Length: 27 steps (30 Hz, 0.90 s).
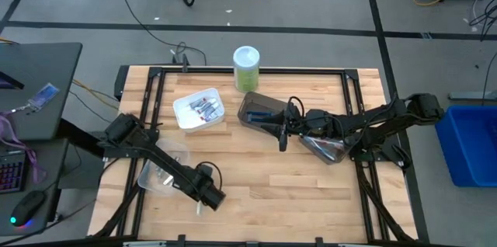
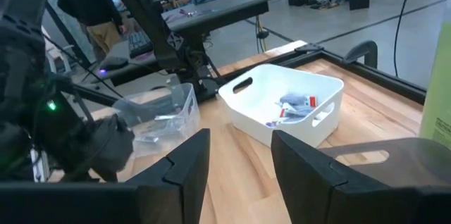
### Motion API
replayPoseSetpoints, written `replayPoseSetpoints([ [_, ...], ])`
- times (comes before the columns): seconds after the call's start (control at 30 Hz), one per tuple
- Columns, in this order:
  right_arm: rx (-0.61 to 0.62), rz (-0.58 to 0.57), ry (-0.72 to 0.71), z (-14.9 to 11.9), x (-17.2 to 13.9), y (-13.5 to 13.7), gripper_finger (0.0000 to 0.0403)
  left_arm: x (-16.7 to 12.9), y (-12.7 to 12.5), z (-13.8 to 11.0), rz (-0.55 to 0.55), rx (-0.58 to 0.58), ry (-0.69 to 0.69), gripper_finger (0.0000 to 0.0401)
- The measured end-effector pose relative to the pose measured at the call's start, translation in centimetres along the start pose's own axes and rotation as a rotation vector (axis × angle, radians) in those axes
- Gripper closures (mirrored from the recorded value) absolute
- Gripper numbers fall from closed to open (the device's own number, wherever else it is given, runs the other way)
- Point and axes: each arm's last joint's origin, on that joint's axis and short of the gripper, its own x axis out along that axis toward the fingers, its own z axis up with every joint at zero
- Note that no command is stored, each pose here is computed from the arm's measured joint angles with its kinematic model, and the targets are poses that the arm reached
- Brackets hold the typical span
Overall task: Pick & Place Travel size toiletries
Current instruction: Put the green toothbrush into the right black bin
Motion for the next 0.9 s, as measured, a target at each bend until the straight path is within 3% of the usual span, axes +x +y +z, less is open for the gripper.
replayPoseSetpoints([
  [0.33,0.0,0.0,0.001,0.0,0.0,0.0,0.0244,1.1,-0.6,-0.1,-0.003,0.06,0.032,0.0275],
  [0.7,0.0,0.0,0.0,0.0,0.0,0.0,0.0247,1.1,-0.9,-0.1,-0.021,0.161,-0.009,0.0372],
  [0.9,0.0,0.006,0.002,0.0,0.0,0.0,0.0248,-0.5,-2.4,-0.1,-0.098,0.274,-0.126,0.0364],
])
